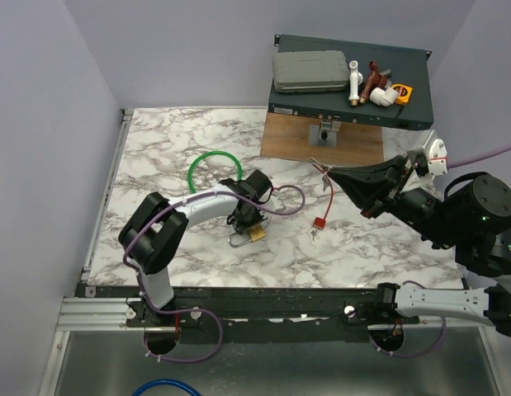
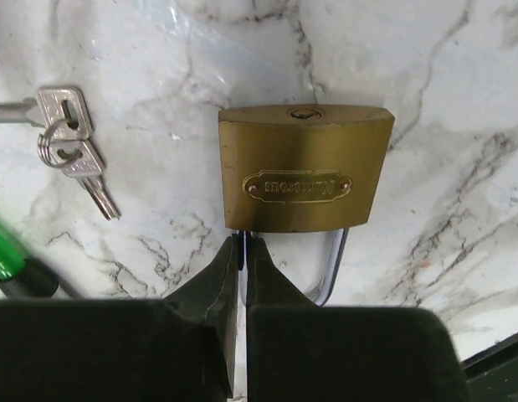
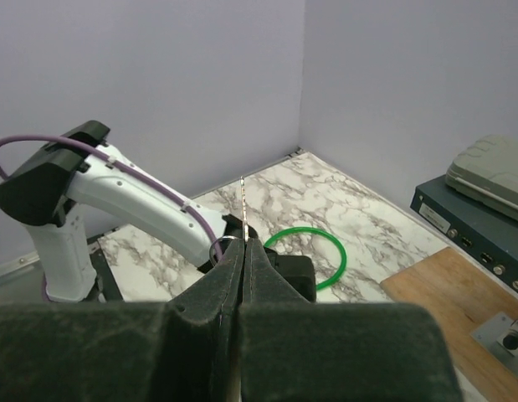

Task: Unlock with the key

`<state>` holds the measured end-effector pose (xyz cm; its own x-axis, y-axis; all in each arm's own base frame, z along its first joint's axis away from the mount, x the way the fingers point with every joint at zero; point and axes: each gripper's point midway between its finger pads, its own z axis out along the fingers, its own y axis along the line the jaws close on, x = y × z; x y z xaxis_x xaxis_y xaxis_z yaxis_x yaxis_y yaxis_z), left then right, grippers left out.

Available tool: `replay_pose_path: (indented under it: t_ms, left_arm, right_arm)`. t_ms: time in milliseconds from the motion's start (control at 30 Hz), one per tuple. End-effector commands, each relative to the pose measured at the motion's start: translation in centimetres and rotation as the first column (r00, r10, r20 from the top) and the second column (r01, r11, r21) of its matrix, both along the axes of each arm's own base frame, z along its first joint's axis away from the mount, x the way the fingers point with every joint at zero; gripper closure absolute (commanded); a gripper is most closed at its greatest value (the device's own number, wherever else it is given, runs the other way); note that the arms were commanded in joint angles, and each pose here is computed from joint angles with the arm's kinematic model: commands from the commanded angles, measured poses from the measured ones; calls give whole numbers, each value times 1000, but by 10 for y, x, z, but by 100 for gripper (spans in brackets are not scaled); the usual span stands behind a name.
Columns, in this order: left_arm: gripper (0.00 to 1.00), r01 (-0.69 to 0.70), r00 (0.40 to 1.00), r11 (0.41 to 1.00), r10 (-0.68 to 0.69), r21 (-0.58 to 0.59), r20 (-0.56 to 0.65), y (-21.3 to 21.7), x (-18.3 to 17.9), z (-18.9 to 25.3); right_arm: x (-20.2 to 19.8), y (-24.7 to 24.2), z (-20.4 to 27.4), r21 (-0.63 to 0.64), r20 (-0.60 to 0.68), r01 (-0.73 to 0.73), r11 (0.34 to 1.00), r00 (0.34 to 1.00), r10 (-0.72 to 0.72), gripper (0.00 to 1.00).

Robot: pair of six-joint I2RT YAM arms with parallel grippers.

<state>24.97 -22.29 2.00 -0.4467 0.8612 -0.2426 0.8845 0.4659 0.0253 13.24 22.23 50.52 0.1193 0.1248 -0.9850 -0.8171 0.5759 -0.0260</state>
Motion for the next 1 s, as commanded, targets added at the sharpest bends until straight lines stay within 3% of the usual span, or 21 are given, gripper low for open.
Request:
replay_pose_path:
  t_ms: [0, 267, 500, 733, 967]
  left_arm:
    - [100, 113, 988, 988, -101, -108, 113, -10, 1, 39]
    - [100, 293, 902, 945, -223, -144, 371, 23, -18, 130]
    - [100, 495, 700, 857, -295, -144, 651, 54, -52, 191]
    - [100, 519, 713, 842, -332, -146, 618, 59, -65, 171]
    - [100, 599, 679, 795, -437, -100, 591, 48, -62, 142]
  right_arm:
    - [15, -3, -6, -17, -15, 93, 996, 996, -93, 99]
    - [35, 10, -12, -29, -23, 176, 984, 984, -177, 99]
    - [43, 38, -29, -48, -31, 164, 985, 986, -166, 99]
    - [47, 55, -55, -77, -74, 151, 986, 985, -156, 99]
    - [47, 49, -95, -80, -154, 175, 981, 970, -186, 99]
